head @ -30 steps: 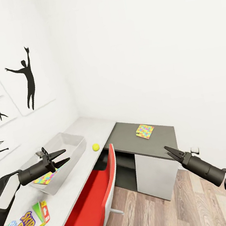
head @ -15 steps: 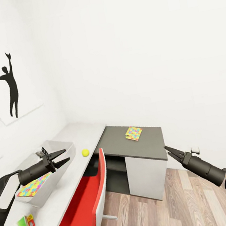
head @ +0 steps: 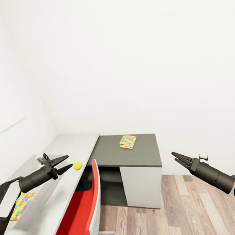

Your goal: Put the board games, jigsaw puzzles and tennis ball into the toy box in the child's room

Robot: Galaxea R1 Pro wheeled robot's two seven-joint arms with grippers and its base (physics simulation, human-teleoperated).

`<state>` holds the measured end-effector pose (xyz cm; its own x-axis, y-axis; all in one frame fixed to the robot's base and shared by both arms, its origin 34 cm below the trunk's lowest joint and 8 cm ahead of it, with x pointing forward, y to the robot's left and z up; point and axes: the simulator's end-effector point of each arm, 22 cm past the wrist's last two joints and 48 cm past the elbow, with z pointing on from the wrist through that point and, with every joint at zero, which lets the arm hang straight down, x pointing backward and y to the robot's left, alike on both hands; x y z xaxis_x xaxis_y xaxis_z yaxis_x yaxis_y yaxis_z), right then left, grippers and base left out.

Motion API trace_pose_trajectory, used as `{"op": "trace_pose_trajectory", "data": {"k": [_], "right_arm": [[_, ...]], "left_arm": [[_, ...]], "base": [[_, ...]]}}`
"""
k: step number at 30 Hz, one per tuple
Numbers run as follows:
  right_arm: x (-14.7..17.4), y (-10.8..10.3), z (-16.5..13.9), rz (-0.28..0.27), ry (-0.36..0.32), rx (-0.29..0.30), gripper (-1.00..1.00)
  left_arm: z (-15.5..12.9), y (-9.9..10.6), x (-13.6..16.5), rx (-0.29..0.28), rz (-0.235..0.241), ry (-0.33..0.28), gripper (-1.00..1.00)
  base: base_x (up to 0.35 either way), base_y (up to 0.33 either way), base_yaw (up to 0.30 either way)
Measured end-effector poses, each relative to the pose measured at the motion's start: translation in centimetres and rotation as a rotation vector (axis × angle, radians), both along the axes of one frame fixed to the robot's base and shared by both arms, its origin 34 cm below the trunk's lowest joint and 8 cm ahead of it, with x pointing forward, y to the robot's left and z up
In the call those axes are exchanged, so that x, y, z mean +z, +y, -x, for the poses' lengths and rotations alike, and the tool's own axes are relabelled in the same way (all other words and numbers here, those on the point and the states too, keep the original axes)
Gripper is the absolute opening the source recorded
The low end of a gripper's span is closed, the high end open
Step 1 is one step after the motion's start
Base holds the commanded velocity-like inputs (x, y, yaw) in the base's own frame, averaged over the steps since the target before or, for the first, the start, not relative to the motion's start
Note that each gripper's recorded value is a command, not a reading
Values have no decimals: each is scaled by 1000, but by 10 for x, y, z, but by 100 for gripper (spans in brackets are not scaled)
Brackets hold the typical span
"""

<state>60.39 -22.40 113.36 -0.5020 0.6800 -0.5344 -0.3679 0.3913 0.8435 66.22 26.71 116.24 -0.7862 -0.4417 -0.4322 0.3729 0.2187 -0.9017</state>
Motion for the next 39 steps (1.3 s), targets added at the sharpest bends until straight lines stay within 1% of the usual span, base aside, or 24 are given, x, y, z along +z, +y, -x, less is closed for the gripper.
{"op": "trace_pose_trajectory", "data": {"k": [9,19,26,29,34,36,39], "right_arm": [[5,-7,0,-2,-10,-15,100],[10,-9,2,-2,-20,-19,100],[8,-12,0,4,-16,-31,100],[-10,-18,1,10,22,-71,100],[-40,-25,4,42,86,-110,100],[-41,-23,1,25,89,-121,100],[-34,-20,-4,-13,68,-115,100]], "left_arm": [[1,-1,5,-1,0,-10,100],[3,-1,9,-2,-1,-19,100],[4,-3,10,-5,0,-22,100],[7,-15,-3,-18,-2,1,100],[11,-29,-9,-47,3,12,100],[10,-29,-6,-43,16,8,100],[9,-28,-5,-36,26,5,100]], "base": [[0,0,-242],[0,0,-242],[0,0,-83],[0,0,0],[0,0,0],[0,0,0],[-2,-20,0]]}}
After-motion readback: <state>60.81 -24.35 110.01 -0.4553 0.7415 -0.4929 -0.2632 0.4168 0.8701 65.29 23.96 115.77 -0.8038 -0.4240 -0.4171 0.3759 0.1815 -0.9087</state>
